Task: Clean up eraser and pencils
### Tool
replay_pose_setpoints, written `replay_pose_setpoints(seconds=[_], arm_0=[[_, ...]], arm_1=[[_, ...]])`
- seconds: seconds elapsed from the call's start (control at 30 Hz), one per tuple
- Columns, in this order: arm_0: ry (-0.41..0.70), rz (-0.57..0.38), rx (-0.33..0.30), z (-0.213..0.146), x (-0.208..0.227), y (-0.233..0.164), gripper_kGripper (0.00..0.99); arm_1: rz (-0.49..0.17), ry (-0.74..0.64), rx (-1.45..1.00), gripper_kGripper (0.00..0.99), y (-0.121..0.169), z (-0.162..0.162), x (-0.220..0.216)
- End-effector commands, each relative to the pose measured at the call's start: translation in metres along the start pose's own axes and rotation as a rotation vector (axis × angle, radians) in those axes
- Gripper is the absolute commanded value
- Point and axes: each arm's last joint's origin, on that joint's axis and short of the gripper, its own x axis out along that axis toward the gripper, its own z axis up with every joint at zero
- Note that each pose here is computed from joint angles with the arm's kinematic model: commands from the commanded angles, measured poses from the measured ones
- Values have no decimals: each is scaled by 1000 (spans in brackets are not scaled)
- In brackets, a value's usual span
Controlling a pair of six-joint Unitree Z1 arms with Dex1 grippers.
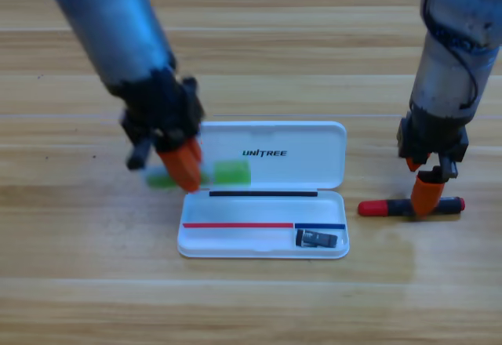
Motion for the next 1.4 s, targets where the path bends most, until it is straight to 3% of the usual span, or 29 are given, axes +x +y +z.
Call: replay_pose_setpoints(seconds=[0.03, 0.3, 0.53, 0.63, 0.67, 0.9, 1.2, 1.4], arm_0=[[41, -123, 25, 23, 53, 2, 0], [68, -157, 26, 31, 88, 18, 0], [80, -159, 24, 31, 102, 24, 0], [82, -162, 23, 31, 106, 25, 0], [83, -159, 24, 31, 107, 25, 0], [88, -152, 26, 31, 109, 26, 0], [90, -145, 26, 31, 109, 27, 0], [100, -141, 3, 30, 110, 27, 0]], arm_1=[[80, 27, 16, 762, -13, -3, 37], [130, 37, -4, 342, -13, 1, 56], [146, 47, -3, 311, -13, 1, 63], [144, 46, -3, 40, -13, 1, 62], [144, 46, -3, 0, -12, 1, 61], [104, 25, -8, 0, -3, -4, 32], [49, -31, -79, 0, 39, -3, -39], [29, -49, -117, 0, 55, 5, -59]])
